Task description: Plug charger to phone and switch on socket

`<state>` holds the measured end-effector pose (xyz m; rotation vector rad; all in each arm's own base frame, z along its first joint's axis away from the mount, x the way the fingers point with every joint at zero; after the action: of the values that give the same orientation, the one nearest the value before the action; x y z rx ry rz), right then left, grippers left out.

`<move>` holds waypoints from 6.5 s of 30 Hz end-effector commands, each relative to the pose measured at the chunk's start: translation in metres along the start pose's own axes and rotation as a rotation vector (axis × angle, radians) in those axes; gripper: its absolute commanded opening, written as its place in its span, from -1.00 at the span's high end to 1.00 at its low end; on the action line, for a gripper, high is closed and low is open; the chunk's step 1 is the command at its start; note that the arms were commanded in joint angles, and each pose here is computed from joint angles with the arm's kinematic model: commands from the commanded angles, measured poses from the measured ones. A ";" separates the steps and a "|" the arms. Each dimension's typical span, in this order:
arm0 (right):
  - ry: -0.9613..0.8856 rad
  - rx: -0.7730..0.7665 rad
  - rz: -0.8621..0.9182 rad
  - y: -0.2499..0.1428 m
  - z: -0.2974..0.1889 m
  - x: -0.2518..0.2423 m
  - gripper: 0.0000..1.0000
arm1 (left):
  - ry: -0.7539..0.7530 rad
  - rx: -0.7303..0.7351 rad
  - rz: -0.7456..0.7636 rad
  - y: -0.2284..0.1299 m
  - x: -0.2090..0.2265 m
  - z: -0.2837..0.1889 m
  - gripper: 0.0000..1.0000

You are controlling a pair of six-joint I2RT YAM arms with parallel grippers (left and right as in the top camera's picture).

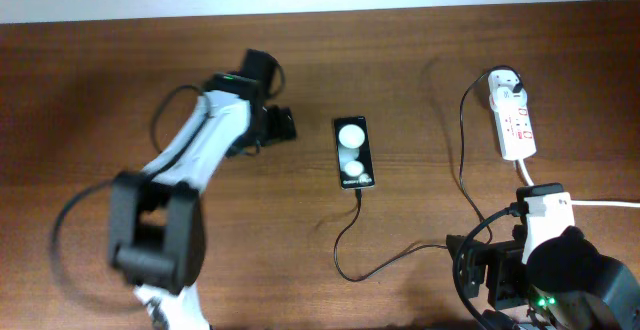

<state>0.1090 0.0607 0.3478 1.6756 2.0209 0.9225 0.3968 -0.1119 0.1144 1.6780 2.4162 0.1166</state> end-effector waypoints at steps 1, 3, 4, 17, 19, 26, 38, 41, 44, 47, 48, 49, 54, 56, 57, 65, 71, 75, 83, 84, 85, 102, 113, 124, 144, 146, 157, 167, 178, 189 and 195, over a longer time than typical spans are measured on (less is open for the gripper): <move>-0.005 -0.023 0.015 0.004 -0.003 -0.002 -0.97 | -0.095 -0.198 -0.035 0.016 0.016 -0.093 -0.98; -0.006 -0.023 0.015 0.004 -0.003 -0.002 -0.97 | -0.101 -0.315 -0.058 0.011 0.034 -0.145 -0.98; -0.006 -0.023 0.015 0.004 -0.003 -0.002 -0.97 | -0.084 -0.354 -0.065 0.007 0.042 -0.161 -0.98; 0.015 -0.057 0.028 0.011 -0.004 0.003 -0.97 | -0.001 -0.566 -0.119 -0.101 0.142 -0.286 -0.98; 0.016 -0.060 0.030 0.012 -0.004 0.003 -0.98 | 0.004 -0.596 -0.128 -0.113 0.153 -0.292 -0.98; 0.007 -0.094 0.039 0.018 -0.004 0.003 -0.97 | 0.088 -0.555 -0.124 -0.157 0.189 -0.252 -0.98; -0.091 0.035 0.051 0.037 0.052 0.032 -0.97 | 0.171 -0.484 -0.107 -0.169 0.200 -0.235 -0.98; -0.110 0.054 0.086 0.039 0.062 0.037 -0.97 | 0.142 -0.524 -0.118 -0.176 0.204 -0.242 -0.98; -0.100 0.038 0.092 0.043 0.064 0.040 -0.97 | 0.073 -0.621 -0.142 -0.192 0.216 -0.255 -0.98; -0.098 0.035 0.094 0.043 0.064 0.040 -0.97 | 0.007 -0.752 -0.181 -0.214 0.233 -0.270 -0.98; -0.097 0.035 0.094 0.043 0.064 0.040 -0.97 | -0.014 -0.780 -0.189 -0.220 0.237 -0.273 -0.98; -0.097 0.035 0.094 0.043 0.064 0.040 -0.97 | -0.039 -0.812 -0.197 -0.226 0.241 -0.275 -0.98; -0.096 0.032 0.110 0.044 0.064 0.040 -0.97 | -0.067 -0.850 -0.208 -0.236 0.247 -0.277 -0.98; -0.096 0.032 0.110 0.044 0.064 0.040 -0.97 | -0.067 -0.849 -0.208 -0.236 0.247 -0.276 -0.98; -0.096 0.032 0.110 0.044 0.064 0.040 -0.97 | -0.066 -0.849 -0.208 -0.236 0.247 -0.276 -0.98; -0.084 0.015 0.117 0.047 0.064 0.043 -0.97 | -0.012 -0.857 -0.322 -0.243 0.251 -0.276 -0.98; -0.084 0.016 0.117 0.047 0.064 0.043 -0.97 | -0.111 -1.022 -0.362 -0.277 0.267 -0.283 -0.98; -0.084 0.015 0.117 0.047 0.064 0.043 -0.97 | -0.177 -1.117 -0.378 -0.298 0.276 -0.286 -0.98; -0.084 0.016 0.116 0.047 0.064 0.043 -0.97 | -0.237 -1.227 -0.405 -0.280 0.270 -0.305 -0.98; -0.084 0.017 0.116 0.047 0.064 0.043 -0.97 | -0.258 -1.257 -0.411 -0.268 0.264 -0.308 -0.98; -0.086 0.019 0.115 0.047 0.064 0.042 -0.97 | -0.271 -1.275 -0.414 -0.257 0.259 -0.307 -0.98; -0.122 0.085 0.089 0.033 0.062 0.035 -0.97 | -0.254 -1.230 -0.398 -0.134 0.208 -0.137 -0.97; -0.118 0.105 0.086 0.030 0.062 0.035 -0.97 | -0.384 -1.325 -0.173 -0.120 0.178 -0.113 -0.98; -0.120 0.108 0.084 0.029 0.062 0.034 -0.97 | -0.326 -1.224 0.305 -0.134 0.149 -0.084 -0.98; -0.218 0.122 0.246 0.048 0.086 0.020 0.92 | -0.319 -1.227 0.313 -0.134 0.149 -0.084 -0.98; -0.253 0.125 0.383 0.056 0.085 -0.008 0.92 | -0.319 -1.227 0.313 -0.134 0.149 -0.084 -0.98; -0.380 0.329 0.861 0.045 0.122 -0.173 0.92 | -0.319 -1.227 0.313 -0.134 0.149 -0.084 -0.98; -0.379 0.332 1.043 0.044 0.186 -0.241 0.92 | -0.319 -1.227 0.313 -0.134 0.149 -0.084 -0.98; -0.395 0.322 1.116 0.087 0.243 -0.299 0.92 | -0.319 -1.227 0.313 -0.134 0.149 -0.084 -0.98; -0.540 0.378 1.152 0.065 0.265 -0.324 0.92 | -0.319 -1.227 0.313 -0.134 0.149 -0.084 -0.98; -0.512 0.364 1.212 0.057 0.303 -0.336 0.92 | -0.319 -1.227 0.313 -0.134 0.149 -0.084 -0.98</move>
<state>0.4132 -0.1809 0.1368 2.9640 0.7340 0.2544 0.2066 -0.0139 0.1579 1.2210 1.2826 1.0316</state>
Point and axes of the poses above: each gripper's point midway between its finger pads, its own z axis out along the fingers, its own x axis along the line the jaws close on, y = z × x, the point moved 4 cm from there along -z, back along the fingers, and after that the axes turned 7 degrees about -z, right-handed, at the moved point
